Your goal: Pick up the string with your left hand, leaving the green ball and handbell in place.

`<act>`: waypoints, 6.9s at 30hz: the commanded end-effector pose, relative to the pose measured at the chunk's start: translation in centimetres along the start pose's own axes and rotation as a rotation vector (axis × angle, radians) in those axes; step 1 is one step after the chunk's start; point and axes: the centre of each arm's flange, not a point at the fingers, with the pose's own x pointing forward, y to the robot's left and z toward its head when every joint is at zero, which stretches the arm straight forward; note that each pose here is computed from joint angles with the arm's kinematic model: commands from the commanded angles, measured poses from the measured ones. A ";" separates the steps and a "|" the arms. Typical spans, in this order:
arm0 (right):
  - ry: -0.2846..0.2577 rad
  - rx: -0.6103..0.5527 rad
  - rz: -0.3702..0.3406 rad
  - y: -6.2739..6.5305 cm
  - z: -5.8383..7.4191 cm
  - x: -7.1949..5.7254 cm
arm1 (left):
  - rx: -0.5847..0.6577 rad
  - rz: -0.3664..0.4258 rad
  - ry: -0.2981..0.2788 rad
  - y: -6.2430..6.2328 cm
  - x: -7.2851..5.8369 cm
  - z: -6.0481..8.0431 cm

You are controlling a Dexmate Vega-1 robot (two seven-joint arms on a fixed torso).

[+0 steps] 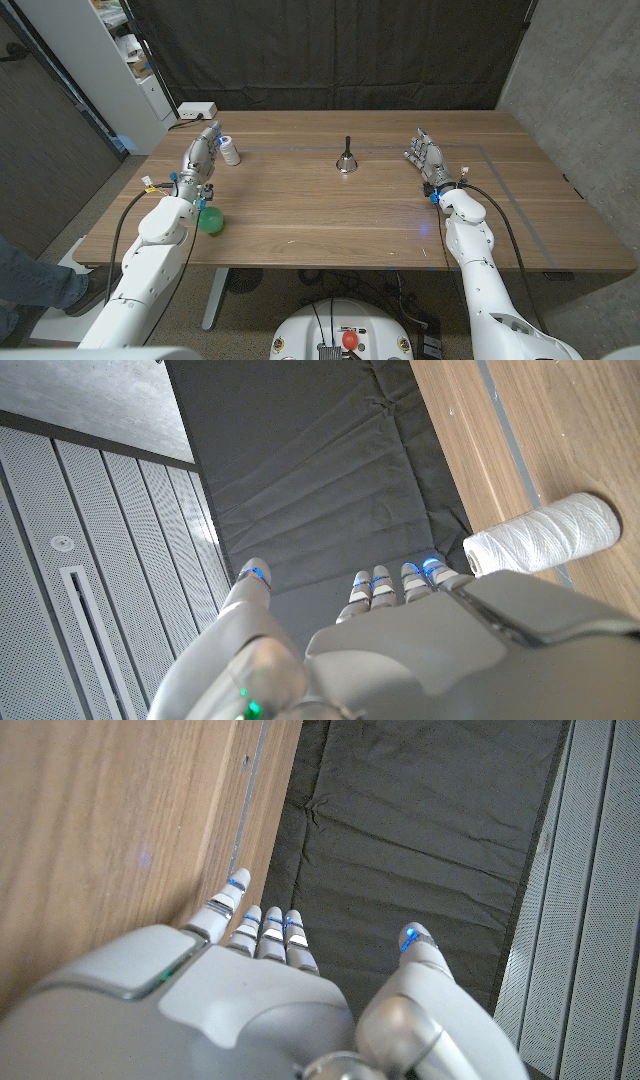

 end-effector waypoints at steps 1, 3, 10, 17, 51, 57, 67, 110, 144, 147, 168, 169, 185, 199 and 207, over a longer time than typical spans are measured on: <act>-0.002 0.005 -0.005 0.1 -0.1 0.3 | 0.014 0.022 -0.010 1.2 -0.6 0.5; -0.001 0.004 -0.005 0.1 -0.1 0.3 | 0.011 0.028 -0.010 1.5 -0.8 0.5; -0.002 0.006 -0.008 0.0 -0.1 0.5 | 0.018 0.050 -0.012 2.5 -1.5 0.6; 0.004 0.006 -0.007 0.0 -0.2 0.6 | 0.016 0.070 -0.014 3.2 -2.0 0.4; -0.031 -0.010 0.007 -0.4 1.0 1.5 | 0.100 0.151 0.050 6.6 -4.3 0.6; -0.037 -0.016 0.009 -0.3 1.2 1.6 | 0.091 0.165 0.044 7.1 -4.6 0.5; -0.037 -0.018 0.006 -0.2 1.1 1.7 | 0.106 0.180 0.062 7.9 -4.7 -0.1; -0.045 -0.037 0.010 1.0 1.5 1.3 | 0.248 0.239 0.115 9.9 -3.9 -0.4; -0.038 -0.036 0.014 2.0 1.1 1.3 | 0.447 0.274 0.203 10.0 -3.2 0.3; -0.037 -0.036 0.013 2.0 1.1 1.4 | 0.473 0.276 0.215 9.8 -3.1 0.3; -0.045 -0.023 0.014 1.9 0.8 0.9 | 0.586 0.240 0.256 7.5 -1.3 0.6; -0.045 -0.020 0.015 1.9 0.7 0.9 | 0.611 0.247 0.256 7.3 -1.2 0.8; -0.049 -0.011 0.023 1.8 0.6 0.9 | 0.699 0.259 0.278 6.5 -1.4 1.1; -0.050 -0.025 0.024 1.6 1.2 1.0 | 0.764 0.259 0.304 6.3 -0.7 0.3; -0.051 -0.025 0.017 1.5 1.3 0.9 | 0.817 0.255 0.321 6.0 -0.1 0.0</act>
